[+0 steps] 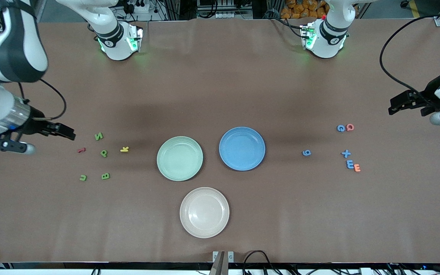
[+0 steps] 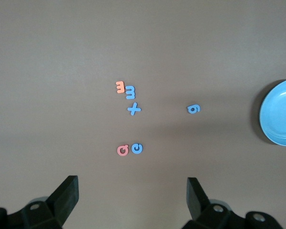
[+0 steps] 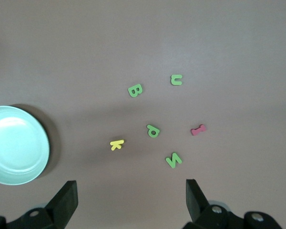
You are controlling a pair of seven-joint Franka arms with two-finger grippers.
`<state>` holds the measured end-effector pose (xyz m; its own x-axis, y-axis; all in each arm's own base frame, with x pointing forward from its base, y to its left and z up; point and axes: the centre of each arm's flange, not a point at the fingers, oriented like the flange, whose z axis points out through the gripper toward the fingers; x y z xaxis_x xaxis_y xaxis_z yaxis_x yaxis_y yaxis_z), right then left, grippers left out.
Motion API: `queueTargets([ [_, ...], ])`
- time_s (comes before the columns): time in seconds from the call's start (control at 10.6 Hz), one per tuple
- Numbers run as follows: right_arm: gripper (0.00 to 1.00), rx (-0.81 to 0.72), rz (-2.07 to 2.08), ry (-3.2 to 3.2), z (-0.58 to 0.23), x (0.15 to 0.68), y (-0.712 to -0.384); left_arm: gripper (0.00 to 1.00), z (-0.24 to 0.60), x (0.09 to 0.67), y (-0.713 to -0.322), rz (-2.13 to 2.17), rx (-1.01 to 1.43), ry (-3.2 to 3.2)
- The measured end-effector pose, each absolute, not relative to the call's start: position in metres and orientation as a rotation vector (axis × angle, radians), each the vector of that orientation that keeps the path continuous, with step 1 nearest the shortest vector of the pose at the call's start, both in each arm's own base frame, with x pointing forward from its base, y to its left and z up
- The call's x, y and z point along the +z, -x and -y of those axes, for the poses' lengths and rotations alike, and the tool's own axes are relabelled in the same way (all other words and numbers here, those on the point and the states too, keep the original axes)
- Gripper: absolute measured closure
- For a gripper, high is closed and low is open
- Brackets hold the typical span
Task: Sort letters by color into matching plates
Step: 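Grasp the green N with the right gripper while the left gripper grasps the blue X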
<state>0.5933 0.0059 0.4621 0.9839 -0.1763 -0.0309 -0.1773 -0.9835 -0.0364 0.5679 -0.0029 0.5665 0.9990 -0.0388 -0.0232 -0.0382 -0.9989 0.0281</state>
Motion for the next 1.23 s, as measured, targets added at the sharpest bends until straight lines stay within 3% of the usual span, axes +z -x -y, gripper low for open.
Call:
queueTargets([
  [0.57, 0.00, 0.043, 0.163, 3.096, -0.017, 0.343, -0.562, 0.00, -0.003, 0.448, -0.565, 0.035, 0.011, -3.116],
  [1.23, 0.00, 0.031, 0.691, 3.022, -0.002, 0.270, -0.523, 0.00, -0.005, 0.328, -0.562, -0.103, -0.100, -3.110],
])
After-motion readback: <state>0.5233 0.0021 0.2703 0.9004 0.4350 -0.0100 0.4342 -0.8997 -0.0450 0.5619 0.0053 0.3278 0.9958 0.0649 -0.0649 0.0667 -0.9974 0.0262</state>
